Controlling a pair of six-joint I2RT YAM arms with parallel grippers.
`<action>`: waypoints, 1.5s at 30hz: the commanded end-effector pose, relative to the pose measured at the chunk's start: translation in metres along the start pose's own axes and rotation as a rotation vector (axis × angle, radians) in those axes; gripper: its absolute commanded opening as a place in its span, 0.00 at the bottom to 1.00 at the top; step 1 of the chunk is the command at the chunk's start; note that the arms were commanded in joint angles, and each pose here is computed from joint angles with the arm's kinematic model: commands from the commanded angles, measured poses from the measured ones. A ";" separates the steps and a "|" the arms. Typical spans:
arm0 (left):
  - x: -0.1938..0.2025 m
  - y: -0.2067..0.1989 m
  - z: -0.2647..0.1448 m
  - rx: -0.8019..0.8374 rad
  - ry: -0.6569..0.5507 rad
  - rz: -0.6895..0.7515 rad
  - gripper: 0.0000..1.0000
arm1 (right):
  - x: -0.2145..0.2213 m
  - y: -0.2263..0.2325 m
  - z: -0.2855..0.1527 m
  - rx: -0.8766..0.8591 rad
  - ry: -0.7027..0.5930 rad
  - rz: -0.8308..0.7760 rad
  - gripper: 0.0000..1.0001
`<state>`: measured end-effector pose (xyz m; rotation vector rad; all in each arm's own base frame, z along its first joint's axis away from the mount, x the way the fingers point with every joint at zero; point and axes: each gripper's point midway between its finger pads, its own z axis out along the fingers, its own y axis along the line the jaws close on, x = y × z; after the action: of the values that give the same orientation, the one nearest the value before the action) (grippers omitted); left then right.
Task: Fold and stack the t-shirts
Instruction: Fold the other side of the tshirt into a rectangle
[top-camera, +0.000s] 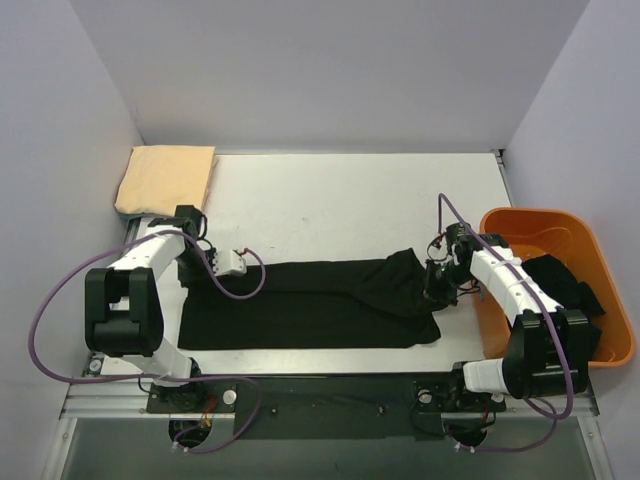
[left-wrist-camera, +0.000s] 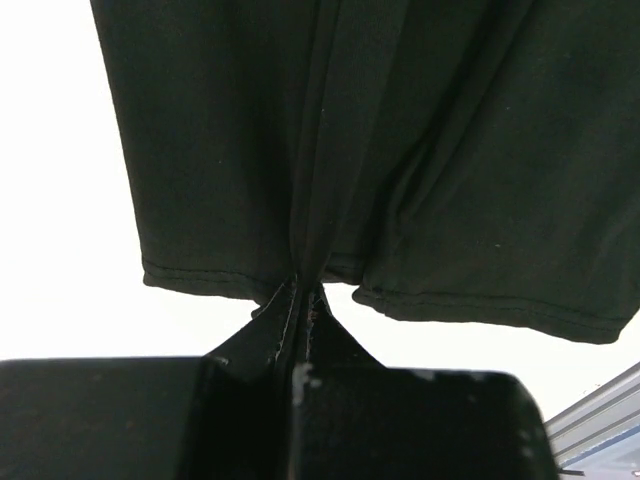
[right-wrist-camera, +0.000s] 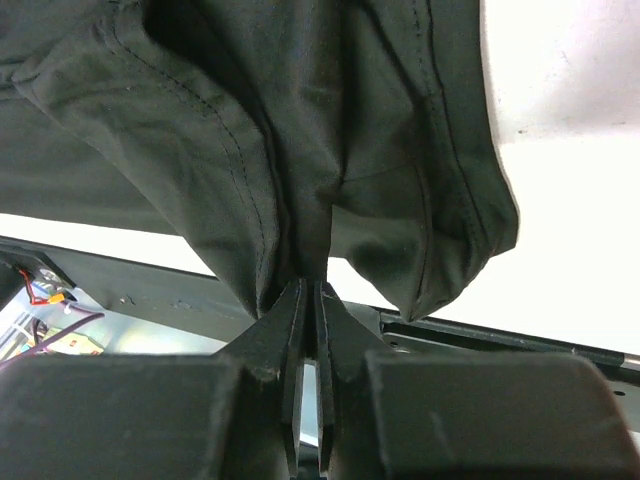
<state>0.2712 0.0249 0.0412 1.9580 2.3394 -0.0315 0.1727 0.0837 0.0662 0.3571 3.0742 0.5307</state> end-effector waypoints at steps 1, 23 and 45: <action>0.014 0.009 -0.005 -0.029 0.025 0.000 0.00 | -0.002 0.000 -0.005 0.010 -0.001 0.010 0.00; -0.362 -0.062 -0.111 0.219 -0.739 0.124 0.47 | 0.013 -0.009 0.047 -0.008 0.041 0.115 0.00; -0.498 -0.117 -0.006 0.232 -0.761 0.192 0.53 | 0.023 -0.015 0.062 -0.041 -0.013 0.142 0.00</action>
<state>0.2333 -0.4623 0.0696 1.8202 1.7923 -0.9175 0.1583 0.0976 0.0045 0.5573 3.0224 0.6034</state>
